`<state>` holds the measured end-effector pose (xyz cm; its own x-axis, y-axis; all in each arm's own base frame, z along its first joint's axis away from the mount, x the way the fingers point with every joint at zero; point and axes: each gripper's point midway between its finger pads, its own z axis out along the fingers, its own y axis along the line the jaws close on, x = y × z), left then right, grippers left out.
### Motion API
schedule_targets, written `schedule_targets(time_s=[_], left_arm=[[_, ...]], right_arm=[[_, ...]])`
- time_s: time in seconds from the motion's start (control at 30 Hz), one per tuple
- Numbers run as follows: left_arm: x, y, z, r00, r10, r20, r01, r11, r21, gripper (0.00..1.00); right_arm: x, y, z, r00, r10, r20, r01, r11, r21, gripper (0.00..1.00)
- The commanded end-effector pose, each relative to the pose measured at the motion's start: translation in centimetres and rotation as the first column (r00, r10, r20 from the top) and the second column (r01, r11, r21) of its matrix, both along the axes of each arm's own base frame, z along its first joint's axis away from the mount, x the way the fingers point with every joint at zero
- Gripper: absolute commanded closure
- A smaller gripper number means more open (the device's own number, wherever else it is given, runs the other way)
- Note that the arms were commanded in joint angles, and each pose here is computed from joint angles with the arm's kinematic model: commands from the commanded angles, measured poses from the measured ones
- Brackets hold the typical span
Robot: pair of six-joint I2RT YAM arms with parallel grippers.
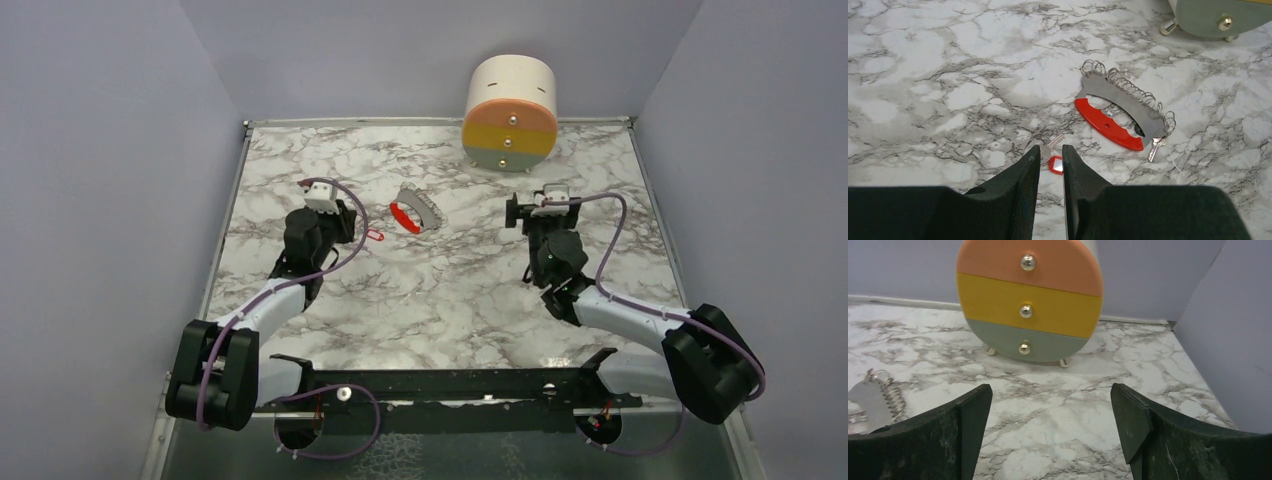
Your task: Remove the keys from the keyring
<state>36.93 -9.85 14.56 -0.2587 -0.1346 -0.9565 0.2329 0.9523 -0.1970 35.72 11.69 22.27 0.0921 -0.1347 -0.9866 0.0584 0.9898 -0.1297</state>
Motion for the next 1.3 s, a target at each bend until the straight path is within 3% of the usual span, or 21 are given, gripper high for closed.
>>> schedule_targets(time_s=[0.0, 0.17, 0.23, 0.53, 0.73, 0.87, 1.27], left_arm=[[0.0, 0.3, 0.2, 0.999, 0.010, 0.039, -0.011, 1.000, 0.028, 0.75], [-0.3, 0.3, 0.2, 0.997, -0.006, 0.070, 0.003, 0.999, 0.050, 0.75], [-0.4, 0.4, 0.1, 0.996, -0.009, 0.084, 0.004, 0.998, 0.062, 0.75], [-0.3, 0.3, -0.8, 0.991, -0.024, 0.131, 0.015, 0.997, 0.070, 0.75], [0.1, -0.2, -1.1, 0.990, -0.049, 0.134, 0.040, 0.997, 0.069, 0.75], [0.5, -0.4, -0.9, 0.986, -0.052, 0.161, 0.042, 0.997, 0.064, 0.75], [1.2, -1.7, -0.7, 0.972, -0.117, 0.204, 0.106, 0.992, 0.063, 0.75]], right_arm=[[-0.2, -3.1, 2.5, 0.989, -0.056, 0.137, 0.048, 0.997, 0.060, 0.09], [0.1, -7.1, 1.6, 0.989, -0.047, 0.138, 0.027, 0.989, 0.144, 0.09], [-0.8, -7.3, 1.9, 0.980, 0.000, 0.201, -0.032, 0.988, 0.152, 0.09], [-0.4, -6.3, -1.1, 0.969, 0.087, 0.233, -0.106, 0.992, 0.072, 0.09], [-0.3, -7.0, -3.4, 0.982, 0.051, 0.183, -0.062, 0.997, 0.052, 0.08], [-0.7, -7.8, -5.2, 0.996, 0.011, 0.086, -0.017, 0.998, 0.063, 0.08], [-3.3, -7.8, -4.9, 0.985, 0.053, 0.166, -0.062, 0.997, 0.050, 0.08]])
